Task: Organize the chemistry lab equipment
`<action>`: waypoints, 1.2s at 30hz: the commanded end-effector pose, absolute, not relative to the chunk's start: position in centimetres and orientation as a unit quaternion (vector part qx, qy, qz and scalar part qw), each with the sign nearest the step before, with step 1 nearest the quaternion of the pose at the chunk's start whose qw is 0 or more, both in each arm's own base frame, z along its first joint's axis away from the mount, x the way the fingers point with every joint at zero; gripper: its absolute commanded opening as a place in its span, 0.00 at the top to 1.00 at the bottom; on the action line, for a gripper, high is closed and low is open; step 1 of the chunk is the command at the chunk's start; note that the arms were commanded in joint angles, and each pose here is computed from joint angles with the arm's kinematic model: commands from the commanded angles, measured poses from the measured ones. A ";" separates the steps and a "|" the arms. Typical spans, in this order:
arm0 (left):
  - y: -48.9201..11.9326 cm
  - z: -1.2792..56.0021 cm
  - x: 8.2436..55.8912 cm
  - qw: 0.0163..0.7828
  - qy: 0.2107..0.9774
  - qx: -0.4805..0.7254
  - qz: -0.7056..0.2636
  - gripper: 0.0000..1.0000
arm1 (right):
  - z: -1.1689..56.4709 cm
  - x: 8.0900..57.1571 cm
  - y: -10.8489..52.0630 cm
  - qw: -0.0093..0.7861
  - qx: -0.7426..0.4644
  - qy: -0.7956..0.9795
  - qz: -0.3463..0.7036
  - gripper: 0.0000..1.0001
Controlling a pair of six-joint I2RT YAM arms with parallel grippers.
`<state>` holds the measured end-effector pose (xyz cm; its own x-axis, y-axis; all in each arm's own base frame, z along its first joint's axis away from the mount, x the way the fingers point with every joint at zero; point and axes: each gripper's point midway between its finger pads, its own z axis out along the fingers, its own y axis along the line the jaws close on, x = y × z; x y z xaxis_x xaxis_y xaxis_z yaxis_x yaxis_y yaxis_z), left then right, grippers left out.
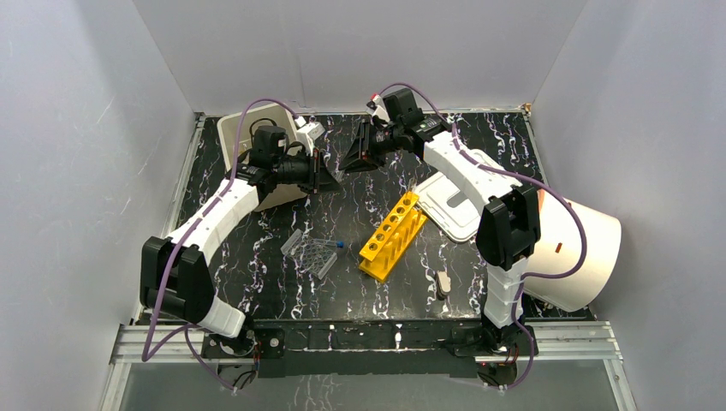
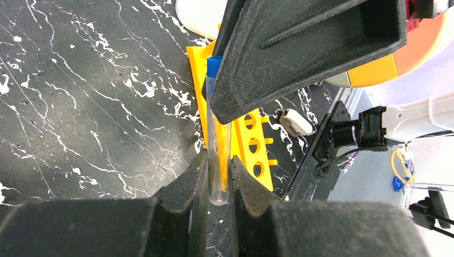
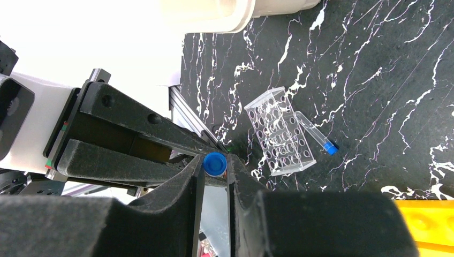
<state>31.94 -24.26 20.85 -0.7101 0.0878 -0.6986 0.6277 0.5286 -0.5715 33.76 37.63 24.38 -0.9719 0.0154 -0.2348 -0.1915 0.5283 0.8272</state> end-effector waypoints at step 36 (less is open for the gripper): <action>4.7 26.4 38.1 0.423 0.837 -0.346 -0.038 0.12 | 24.7 26.2 48.0 0.510 -0.329 0.750 0.262 0.76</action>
